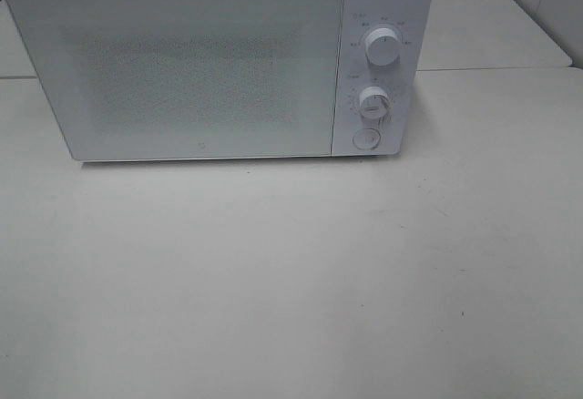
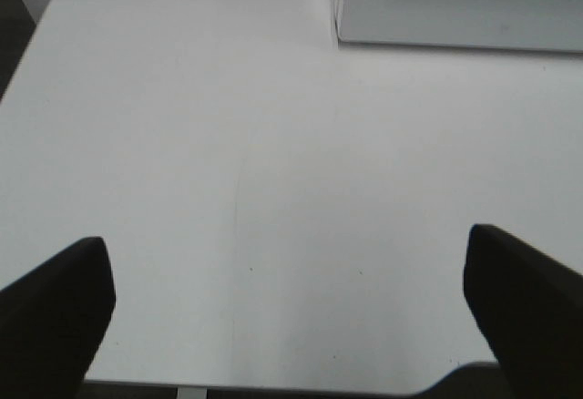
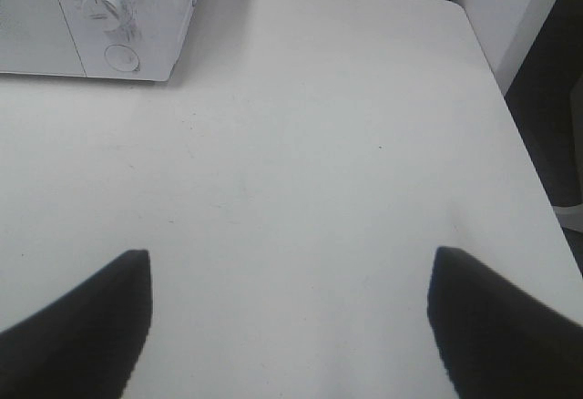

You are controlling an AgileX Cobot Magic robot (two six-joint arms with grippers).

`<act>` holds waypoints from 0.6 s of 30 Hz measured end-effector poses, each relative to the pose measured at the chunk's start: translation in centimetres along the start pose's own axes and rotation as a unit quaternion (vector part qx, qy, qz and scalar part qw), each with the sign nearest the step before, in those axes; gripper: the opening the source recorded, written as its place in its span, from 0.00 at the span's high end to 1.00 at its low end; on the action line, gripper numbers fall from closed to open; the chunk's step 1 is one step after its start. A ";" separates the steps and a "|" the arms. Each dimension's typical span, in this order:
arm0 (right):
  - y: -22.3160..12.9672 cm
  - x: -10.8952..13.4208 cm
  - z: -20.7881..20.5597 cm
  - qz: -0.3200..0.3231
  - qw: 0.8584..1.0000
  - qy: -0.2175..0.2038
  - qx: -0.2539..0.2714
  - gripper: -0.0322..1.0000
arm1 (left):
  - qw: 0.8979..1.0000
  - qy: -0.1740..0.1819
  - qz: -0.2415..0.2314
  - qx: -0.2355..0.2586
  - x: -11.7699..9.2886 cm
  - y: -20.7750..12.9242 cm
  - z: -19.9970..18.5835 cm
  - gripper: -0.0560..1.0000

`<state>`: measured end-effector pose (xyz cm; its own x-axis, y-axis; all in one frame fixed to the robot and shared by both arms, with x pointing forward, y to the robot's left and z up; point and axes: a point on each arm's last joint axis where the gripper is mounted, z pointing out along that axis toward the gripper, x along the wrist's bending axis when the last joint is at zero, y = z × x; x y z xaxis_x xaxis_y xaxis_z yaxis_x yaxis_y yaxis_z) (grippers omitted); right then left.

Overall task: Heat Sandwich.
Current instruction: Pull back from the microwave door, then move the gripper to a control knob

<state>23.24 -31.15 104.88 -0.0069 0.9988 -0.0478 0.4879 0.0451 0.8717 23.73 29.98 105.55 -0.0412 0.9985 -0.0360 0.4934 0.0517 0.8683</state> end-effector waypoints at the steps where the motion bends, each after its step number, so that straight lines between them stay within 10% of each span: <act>1: 0.0 0.0 0.0 0.000 1.000 0.000 0.000 0.23 | 1.000 0.002 -0.001 -0.009 0.0 -0.2 -0.2 0.03; 18: 0.0 0.0 0.0 0.000 1.000 0.000 0.000 0.23 | 1.000 0.005 -0.003 -0.022 0.0 -0.4 -0.6 0.03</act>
<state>23.24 -31.15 104.88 -0.0069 0.9988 -0.0478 0.4879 0.0451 0.8717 23.05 29.93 105.50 -0.0520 0.9980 -0.0368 0.4549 0.0565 0.8887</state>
